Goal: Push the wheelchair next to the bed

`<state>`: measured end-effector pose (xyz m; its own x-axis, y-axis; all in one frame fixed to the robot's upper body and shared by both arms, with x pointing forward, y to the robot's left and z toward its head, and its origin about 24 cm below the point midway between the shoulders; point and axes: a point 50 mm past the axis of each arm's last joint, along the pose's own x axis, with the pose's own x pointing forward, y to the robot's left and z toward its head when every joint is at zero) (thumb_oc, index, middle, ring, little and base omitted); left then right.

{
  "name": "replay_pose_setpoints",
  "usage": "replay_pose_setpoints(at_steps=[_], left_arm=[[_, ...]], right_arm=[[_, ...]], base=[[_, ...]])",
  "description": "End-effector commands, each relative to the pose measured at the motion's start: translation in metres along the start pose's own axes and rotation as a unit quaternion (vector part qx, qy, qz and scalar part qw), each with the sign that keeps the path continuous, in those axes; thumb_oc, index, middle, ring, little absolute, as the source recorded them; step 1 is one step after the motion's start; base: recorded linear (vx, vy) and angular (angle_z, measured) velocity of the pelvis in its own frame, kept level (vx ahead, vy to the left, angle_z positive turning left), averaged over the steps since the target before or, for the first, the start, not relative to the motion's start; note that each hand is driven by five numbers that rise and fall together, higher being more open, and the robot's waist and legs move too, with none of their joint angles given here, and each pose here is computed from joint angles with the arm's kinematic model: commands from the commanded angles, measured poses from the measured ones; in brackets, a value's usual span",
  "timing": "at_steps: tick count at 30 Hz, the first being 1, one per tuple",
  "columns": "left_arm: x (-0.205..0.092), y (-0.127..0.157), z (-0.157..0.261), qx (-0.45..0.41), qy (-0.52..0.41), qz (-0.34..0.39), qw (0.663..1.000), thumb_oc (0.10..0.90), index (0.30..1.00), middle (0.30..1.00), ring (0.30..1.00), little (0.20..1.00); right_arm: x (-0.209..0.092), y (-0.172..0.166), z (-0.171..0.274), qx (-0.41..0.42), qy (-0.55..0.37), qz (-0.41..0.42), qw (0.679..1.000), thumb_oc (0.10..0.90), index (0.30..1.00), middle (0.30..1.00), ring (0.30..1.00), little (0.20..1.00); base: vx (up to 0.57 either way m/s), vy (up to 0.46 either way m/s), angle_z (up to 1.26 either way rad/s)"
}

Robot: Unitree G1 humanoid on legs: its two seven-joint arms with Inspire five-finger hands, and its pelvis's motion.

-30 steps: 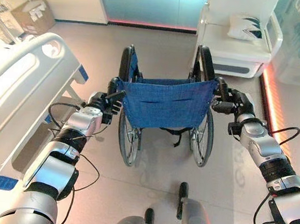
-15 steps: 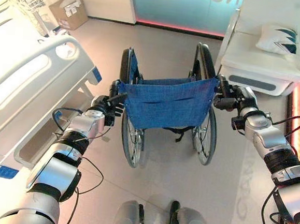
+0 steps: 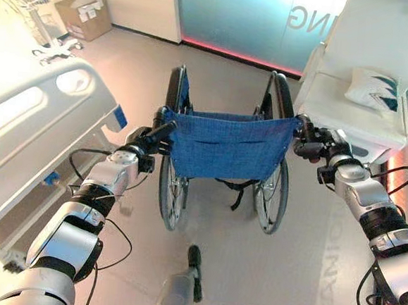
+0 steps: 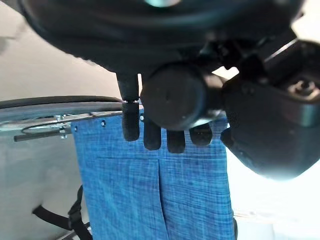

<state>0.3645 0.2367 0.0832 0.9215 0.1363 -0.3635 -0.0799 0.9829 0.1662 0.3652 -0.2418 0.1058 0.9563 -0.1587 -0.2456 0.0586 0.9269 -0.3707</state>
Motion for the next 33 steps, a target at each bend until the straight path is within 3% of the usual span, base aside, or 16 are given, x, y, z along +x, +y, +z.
replay_pose_setpoints(at_steps=[1,11,16,23,33], left_arm=[[0.001,0.01,0.022,-0.01,-0.057,0.033,0.998,0.4,0.3,0.3,0.3,0.3],[0.001,-0.021,-0.002,-0.008,-0.04,0.004,0.999,0.4,0.3,0.3,0.3,0.3],[-0.003,-0.034,-0.005,0.026,-0.047,-0.023,0.998,0.4,0.3,0.3,0.3,0.3],[-0.003,-0.058,-0.009,0.035,-0.03,-0.067,0.997,0.4,0.3,0.3,0.3,0.3],[-0.007,-0.07,-0.015,0.002,-0.007,-0.104,0.995,0.4,0.3,0.3,0.3,0.3]], right_arm=[[-0.014,0.01,0.068,0.006,-0.202,0.053,0.978,0.4,0.3,0.3,0.3,0.3],[-0.008,-0.004,0.084,-0.012,-0.208,0.086,0.974,0.4,0.3,0.3,0.3,0.3],[-0.01,-0.017,0.095,-0.022,-0.218,0.075,0.973,0.4,0.3,0.3,0.3,0.3],[-0.006,-0.035,0.099,-0.033,-0.203,0.057,0.977,0.4,0.3,0.3,0.3,0.3],[-0.008,-0.025,0.107,-0.091,-0.209,0.076,0.971,0.4,0.3,0.3,0.3,0.3]], base=[[0.35,0.221,-0.34],[0.29,0.025,-0.05],[0.29,-0.206,0.14],[0.39,-0.282,1.06],[0.28,-0.35,0.43]])
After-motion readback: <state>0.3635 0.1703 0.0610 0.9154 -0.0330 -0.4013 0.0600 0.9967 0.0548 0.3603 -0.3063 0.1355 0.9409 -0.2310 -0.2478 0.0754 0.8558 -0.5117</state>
